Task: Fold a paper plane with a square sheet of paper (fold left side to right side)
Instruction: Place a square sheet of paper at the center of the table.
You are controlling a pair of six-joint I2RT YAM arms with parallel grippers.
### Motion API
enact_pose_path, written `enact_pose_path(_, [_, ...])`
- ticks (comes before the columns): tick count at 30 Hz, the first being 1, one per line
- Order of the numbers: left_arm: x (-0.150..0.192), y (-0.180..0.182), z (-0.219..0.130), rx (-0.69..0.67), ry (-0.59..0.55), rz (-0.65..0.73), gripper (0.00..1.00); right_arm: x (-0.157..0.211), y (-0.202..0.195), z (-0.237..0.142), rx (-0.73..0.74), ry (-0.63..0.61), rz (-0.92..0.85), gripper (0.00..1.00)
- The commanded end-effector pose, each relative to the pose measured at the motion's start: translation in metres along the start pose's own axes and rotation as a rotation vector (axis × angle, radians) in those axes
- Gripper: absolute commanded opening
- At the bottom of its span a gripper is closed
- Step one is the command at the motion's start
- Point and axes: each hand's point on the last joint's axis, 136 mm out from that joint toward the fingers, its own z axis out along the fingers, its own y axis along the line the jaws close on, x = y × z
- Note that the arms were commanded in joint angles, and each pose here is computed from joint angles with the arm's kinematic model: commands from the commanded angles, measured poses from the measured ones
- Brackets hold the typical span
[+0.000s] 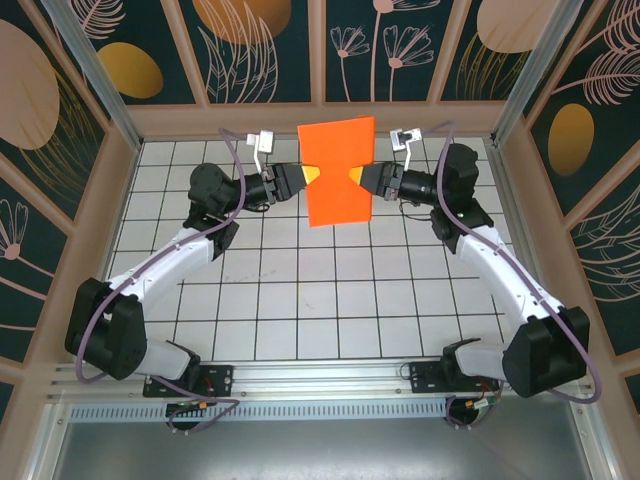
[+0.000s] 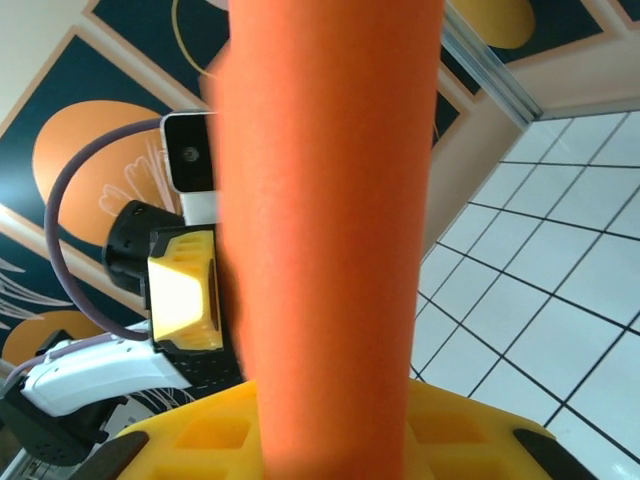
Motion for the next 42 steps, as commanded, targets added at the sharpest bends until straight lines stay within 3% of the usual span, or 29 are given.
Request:
enact_pose_path(1, [0.0, 0.002, 0.003, -0.005, 0.016, 0.027, 0.04, -0.001, -0.004, 0.001, 0.03, 0.001, -0.024, 0.27])
enact_pose_path(2, [0.001, 0.009, 0.003, -0.033, 0.018, 0.016, 0.0, 0.0, -0.008, 0.0, 0.052, 0.005, -0.022, 0.32])
enact_pose_path(9, [0.029, 0.084, -0.002, -0.268, 0.092, -0.123, 0.0, 0.003, -0.06, -0.035, 0.317, -0.002, 0.021, 0.66])
enact_pose_path(11, [0.044, 0.12, -0.014, -0.394, 0.109, -0.2, 0.0, 0.005, -0.079, -0.053, 0.439, -0.018, 0.029, 0.76])
enact_pose_path(14, [0.068, 0.166, -0.037, -0.519, 0.125, -0.297, 0.0, 0.017, -0.109, -0.077, 0.648, -0.002, 0.033, 0.83])
enact_pose_path(17, [0.101, 0.211, -0.066, -0.646, 0.161, -0.367, 0.0, 0.034, -0.131, -0.089, 0.748, 0.037, 0.065, 0.84])
enact_pose_path(22, [0.142, 0.267, -0.104, -0.829, 0.255, -0.403, 0.0, 0.065, -0.151, -0.082, 0.74, 0.082, 0.124, 0.84])
enact_pose_path(26, [0.157, 0.292, -0.122, -0.927, 0.338, -0.369, 0.0, 0.093, -0.173, -0.07, 0.752, 0.141, 0.176, 0.84])
enact_pose_path(34, [0.132, 0.311, -0.115, -0.973, 0.345, -0.313, 0.0, 0.119, -0.203, -0.035, 0.659, 0.139, 0.336, 0.73])
enact_pose_path(42, [0.133, 0.317, -0.112, -0.967, 0.339, -0.33, 0.0, 0.135, -0.235, -0.011, 0.652, 0.192, 0.418, 0.62])
